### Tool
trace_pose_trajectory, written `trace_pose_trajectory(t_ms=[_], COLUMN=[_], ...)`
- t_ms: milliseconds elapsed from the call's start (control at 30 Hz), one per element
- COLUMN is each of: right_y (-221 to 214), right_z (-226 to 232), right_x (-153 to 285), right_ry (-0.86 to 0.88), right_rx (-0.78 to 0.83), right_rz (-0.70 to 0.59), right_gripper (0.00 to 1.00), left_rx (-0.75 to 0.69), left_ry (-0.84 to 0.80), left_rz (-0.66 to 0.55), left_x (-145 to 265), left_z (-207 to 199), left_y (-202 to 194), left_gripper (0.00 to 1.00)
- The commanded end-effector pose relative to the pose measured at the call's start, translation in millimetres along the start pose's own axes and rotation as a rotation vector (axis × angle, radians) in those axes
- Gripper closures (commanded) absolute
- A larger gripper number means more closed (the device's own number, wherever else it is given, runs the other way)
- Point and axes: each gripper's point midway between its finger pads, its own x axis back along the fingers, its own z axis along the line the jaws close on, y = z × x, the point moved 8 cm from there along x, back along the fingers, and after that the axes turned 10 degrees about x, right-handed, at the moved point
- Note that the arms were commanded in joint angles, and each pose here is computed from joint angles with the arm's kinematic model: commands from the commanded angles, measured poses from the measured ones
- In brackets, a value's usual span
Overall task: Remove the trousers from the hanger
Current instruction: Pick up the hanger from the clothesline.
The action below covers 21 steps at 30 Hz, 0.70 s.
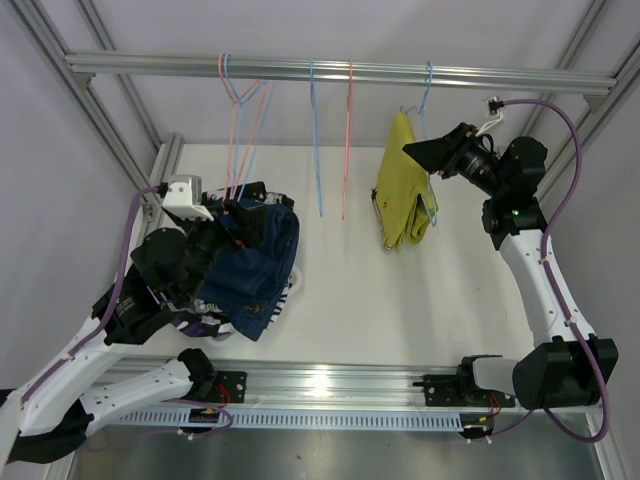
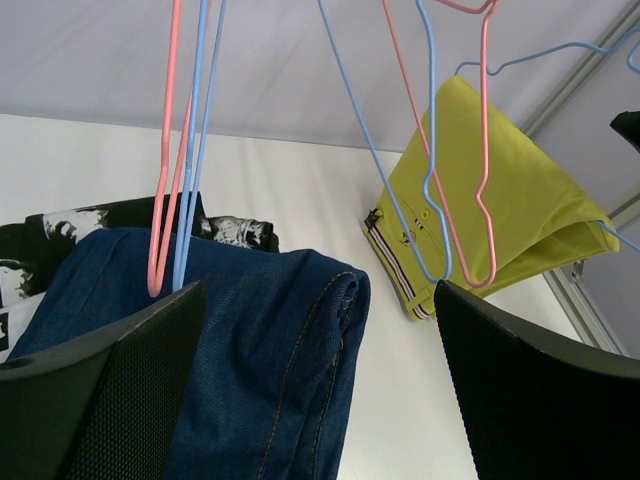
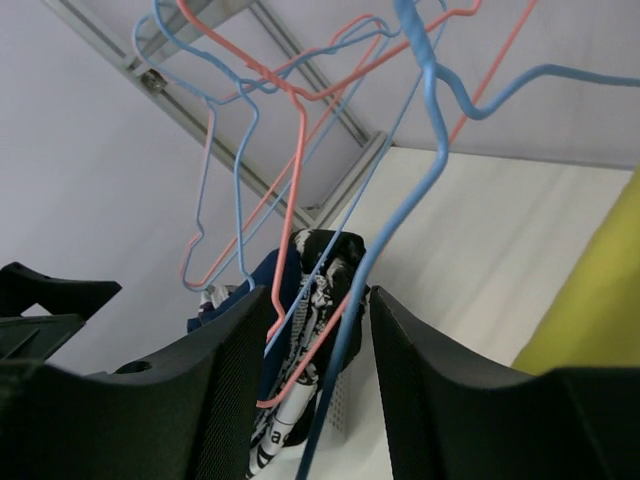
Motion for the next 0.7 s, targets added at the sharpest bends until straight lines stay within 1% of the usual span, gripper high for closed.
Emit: trace_pose_trajectory(t_ms=[0,67,133,167,200,267,367,400,467,500,533,667], right_y=[18.3,19.3,19.5,19.5,20.0,18.4,17.7,18.2,18.0,18.2,18.4,18.5], right_z=[20.1,21.9,21.9,21.9,22.1,21.1,20.9,21.4,20.7,20.5,19.9,18.7], right_x=[7.7,8.7,9.5,9.7,9.9,9.8,10.2,10.5,10.0,9.8,9.1,8.2], right_ry=[0.089,0.092,0.088,0.085,0.083,0.082,0.081,0.082,0.080,0.080,0.080,0.078], right_rx=[0.056,0.059,0.058,0.058,0.059,0.057,0.059,0.061,0.059,0.059,0.062,0.060], right_rz=[-0.063,-0.065,-0.066,-0.067,-0.070,-0.068,-0.073,-0.075,-0.076,-0.076,-0.077,-0.085], right_gripper=[0.52,0.55,0.60,0.64,0.70,0.74,0.82,0.87,0.92,0.98,1.00,1.00], left_rx=[-0.017,-0.016,-0.017,-0.014,-0.016,-0.015,-0.016,-0.016,-0.015,-0.015,-0.017,-0.016], left_ry=[-0.023,-0.027,-0.027,-0.028,-0.027,-0.029,-0.032,-0.034,-0.034,-0.034,-0.036,-0.043], left_rz=[-0.002,-0.002,0.000,-0.004,-0.002,-0.002,0.001,0.001,0.001,0.001,0.003,0.007], left_x=[-3.0,-2.6,-2.3,-2.1,-2.6,-2.4,-2.5,-2.4,-2.5,-2.3,-2.7,-2.7], left_z=[-2.4,-2.8,-2.5,-2.6,-2.5,-2.8,-3.3,-3.6,-3.6,-3.3,-3.6,-4.6], left_y=[-0.3,0.4,-0.1,0.7,-0.1,0.3,0.1,0.6,0.2,0.0,-0.4,-0.6], left_gripper=[0.00,0.01,0.01,0.01,0.01,0.01,0.01,0.01,0.01,0.01,0.01,0.01])
